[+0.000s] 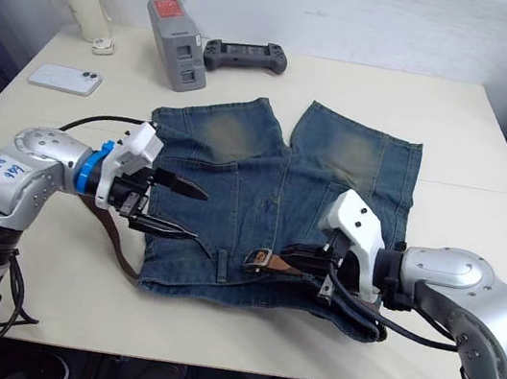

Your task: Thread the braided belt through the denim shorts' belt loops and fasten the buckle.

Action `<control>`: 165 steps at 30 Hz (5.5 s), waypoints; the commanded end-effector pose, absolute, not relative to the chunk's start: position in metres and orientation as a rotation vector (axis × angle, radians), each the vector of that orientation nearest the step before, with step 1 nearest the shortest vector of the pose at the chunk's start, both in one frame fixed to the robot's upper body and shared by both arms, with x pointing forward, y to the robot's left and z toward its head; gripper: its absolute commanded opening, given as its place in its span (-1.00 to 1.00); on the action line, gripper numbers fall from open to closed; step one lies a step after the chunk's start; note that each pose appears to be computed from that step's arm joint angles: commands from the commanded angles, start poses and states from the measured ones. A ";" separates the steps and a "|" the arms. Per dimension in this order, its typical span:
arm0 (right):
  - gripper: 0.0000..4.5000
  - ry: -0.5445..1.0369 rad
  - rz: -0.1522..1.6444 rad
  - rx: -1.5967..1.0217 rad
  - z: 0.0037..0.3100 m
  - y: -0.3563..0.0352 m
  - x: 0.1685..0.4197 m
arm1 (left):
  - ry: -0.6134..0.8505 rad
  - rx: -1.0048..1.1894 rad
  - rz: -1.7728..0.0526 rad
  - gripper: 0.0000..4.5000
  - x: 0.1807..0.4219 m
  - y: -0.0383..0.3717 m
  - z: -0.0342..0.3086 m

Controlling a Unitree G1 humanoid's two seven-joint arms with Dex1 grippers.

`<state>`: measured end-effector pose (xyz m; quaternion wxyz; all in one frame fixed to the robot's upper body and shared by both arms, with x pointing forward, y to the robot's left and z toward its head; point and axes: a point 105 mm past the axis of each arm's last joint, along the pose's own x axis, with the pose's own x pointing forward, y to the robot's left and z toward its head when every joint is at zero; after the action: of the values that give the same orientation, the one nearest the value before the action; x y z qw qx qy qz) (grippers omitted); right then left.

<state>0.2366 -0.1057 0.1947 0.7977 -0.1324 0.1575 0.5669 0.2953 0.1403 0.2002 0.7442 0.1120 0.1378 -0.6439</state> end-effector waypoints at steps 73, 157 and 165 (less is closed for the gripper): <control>1.00 0.016 1.158 -0.632 0.233 -0.099 0.291 | 0.018 0.961 -0.951 -0.99 0.316 0.168 0.224; -1.00 -0.541 1.004 -1.178 0.216 -0.043 0.307 | 0.411 -1.290 -0.260 0.99 0.316 0.140 0.204; -1.00 -0.571 1.010 -1.174 0.213 -0.041 0.304 | 0.438 -1.341 -0.235 0.99 0.309 0.125 0.211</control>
<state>0.3061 -0.0411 0.2039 0.6798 -0.5205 -0.2332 0.4611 0.3136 0.1312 0.1959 0.7486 -0.6205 0.2155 -0.0897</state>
